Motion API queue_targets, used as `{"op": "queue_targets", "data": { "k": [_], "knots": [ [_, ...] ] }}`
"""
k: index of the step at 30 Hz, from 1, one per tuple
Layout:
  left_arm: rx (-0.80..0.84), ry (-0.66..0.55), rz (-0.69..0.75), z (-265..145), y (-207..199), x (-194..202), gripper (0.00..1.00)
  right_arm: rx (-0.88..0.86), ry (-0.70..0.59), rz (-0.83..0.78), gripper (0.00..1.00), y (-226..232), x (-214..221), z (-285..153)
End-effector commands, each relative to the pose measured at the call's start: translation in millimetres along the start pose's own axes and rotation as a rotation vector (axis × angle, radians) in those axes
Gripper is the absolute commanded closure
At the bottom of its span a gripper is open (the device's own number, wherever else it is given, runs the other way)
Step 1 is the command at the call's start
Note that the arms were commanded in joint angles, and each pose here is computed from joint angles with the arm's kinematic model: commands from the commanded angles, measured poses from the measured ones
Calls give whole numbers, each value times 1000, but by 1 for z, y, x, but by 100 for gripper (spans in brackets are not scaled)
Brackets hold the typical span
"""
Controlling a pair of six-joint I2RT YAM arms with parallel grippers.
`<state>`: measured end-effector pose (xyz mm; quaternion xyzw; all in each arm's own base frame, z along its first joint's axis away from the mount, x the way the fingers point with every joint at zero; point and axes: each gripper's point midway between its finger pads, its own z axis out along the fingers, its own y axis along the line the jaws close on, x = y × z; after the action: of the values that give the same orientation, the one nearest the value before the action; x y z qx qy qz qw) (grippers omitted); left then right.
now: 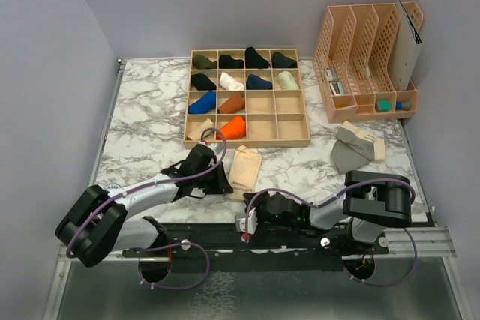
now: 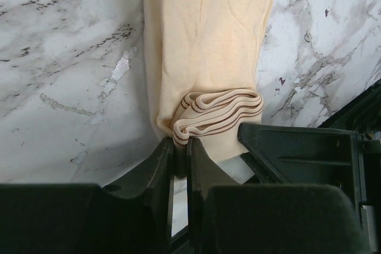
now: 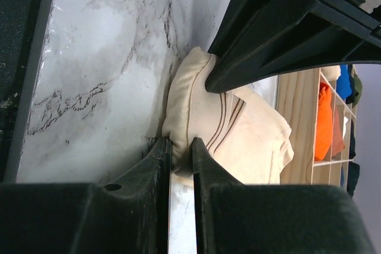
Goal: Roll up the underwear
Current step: Roll the underwear to the center of the board.
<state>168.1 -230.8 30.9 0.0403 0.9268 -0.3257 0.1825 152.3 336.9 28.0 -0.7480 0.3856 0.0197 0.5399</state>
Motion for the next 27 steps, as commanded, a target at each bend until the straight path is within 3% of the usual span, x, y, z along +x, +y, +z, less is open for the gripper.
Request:
{"op": "queue_targets", "data": {
  "k": [1, 5, 11, 16, 23, 27],
  "knots": [
    [-34, 66, -2, -1, 13, 21, 85, -22, 48, 79, 100, 0, 9, 2],
    [-60, 34, -11, -5, 15, 16, 77, -59, 10, 174, 100, -2, 0, -2],
    [-62, -62, -44, -17, 11, 2, 44, -156, -78, 401, 99, 8, -25, -9],
    [-33, -129, -81, -28, 7, -4, 37, -232, -131, 614, 99, 27, -40, -10],
    [-14, -175, -114, -41, 6, -3, 34, -227, -178, 921, 99, 25, -44, -16],
    [77, -212, -96, -47, -7, -5, 37, -230, -209, 1100, 100, 19, -43, -18]
  ]
}}
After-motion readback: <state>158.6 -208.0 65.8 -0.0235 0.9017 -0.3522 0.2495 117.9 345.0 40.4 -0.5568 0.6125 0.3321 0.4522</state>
